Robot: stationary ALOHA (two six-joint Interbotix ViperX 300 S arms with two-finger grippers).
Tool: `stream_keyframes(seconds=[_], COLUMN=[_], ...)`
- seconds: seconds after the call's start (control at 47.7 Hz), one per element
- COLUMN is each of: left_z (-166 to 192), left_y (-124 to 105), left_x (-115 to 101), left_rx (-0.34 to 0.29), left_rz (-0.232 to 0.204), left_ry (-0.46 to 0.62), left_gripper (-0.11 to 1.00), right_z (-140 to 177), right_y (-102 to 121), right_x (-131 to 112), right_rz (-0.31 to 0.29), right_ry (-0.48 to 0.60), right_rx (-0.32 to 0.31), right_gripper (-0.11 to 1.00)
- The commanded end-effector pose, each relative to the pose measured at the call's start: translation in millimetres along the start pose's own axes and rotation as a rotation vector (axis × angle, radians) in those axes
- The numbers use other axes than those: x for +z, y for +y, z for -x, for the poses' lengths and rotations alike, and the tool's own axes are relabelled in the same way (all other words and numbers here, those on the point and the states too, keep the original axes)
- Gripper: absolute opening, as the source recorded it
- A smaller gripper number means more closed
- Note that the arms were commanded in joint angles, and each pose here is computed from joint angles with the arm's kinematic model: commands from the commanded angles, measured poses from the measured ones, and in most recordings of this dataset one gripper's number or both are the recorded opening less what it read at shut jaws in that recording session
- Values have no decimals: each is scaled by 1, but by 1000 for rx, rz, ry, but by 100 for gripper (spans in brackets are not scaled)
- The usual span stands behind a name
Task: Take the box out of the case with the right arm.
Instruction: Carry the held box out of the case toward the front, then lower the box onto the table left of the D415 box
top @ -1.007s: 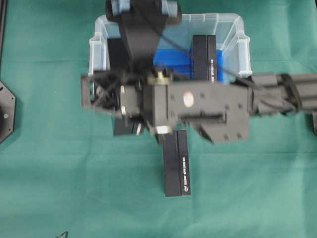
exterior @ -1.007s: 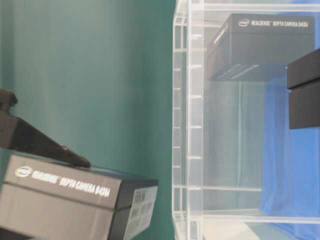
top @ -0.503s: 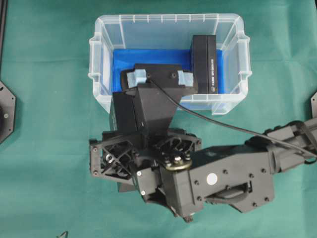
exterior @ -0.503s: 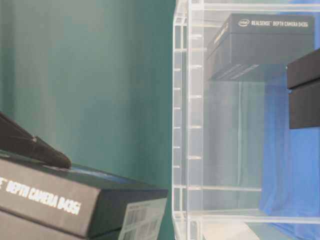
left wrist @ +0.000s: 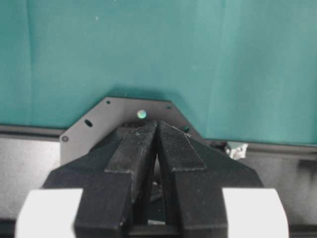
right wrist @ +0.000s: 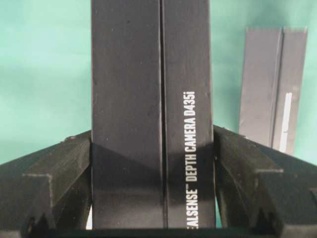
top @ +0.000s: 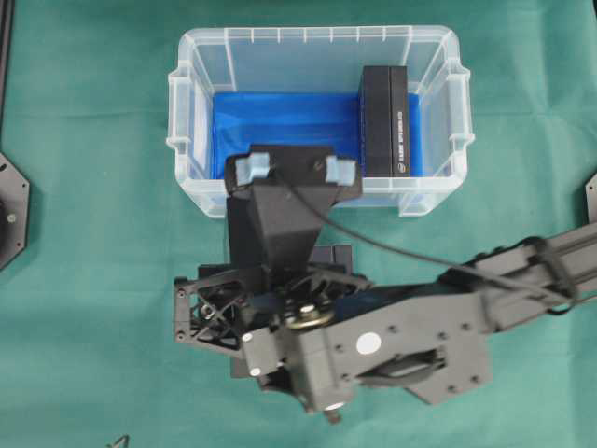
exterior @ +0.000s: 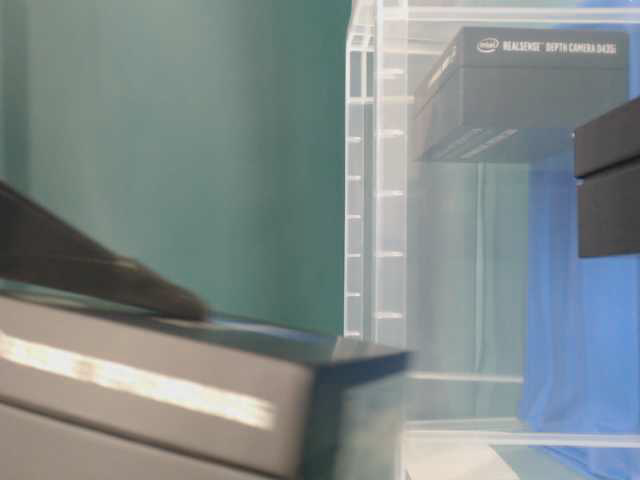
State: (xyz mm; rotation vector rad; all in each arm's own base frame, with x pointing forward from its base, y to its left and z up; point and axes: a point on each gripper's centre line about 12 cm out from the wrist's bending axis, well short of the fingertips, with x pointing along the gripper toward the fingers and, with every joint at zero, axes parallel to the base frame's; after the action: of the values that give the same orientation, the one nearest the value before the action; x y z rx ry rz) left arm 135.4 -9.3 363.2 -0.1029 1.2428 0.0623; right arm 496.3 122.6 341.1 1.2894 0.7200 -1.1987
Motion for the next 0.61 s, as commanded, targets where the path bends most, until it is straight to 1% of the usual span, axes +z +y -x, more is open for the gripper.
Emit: stream_keyframes(seconds=[0.0,0.126,0.147,0.21,0.315,0.503,0.587], left_z=[2,2,2,3,2,3,2], left_y=[0,0,0,0,0,0,0], left_x=[2,2,2,2,2,2,2], left_rx=[1,1,1,0,1,0,0], left_rz=[0,0,0,0,0,-1,-1], left_ry=[-10,-10,-10,-11,-10,-13,-8], left_gripper=[0,0,0,0,0,0,0], right_z=[8,-15,-22,-36,-56,-87,-100], right_y=[0,-1,-2,-2,-3,-6,-9], right_x=[1,-9,-12,-17,-26,-36,-41], right_rz=[-18,-23,-20,-18,-23,-59,-62], right_ry=[14,28,34,46,65,85,92], right_rx=[21,-18,-29,-38,-33,-27,-43], right_gripper=[69,69,69,69,69,69,69])
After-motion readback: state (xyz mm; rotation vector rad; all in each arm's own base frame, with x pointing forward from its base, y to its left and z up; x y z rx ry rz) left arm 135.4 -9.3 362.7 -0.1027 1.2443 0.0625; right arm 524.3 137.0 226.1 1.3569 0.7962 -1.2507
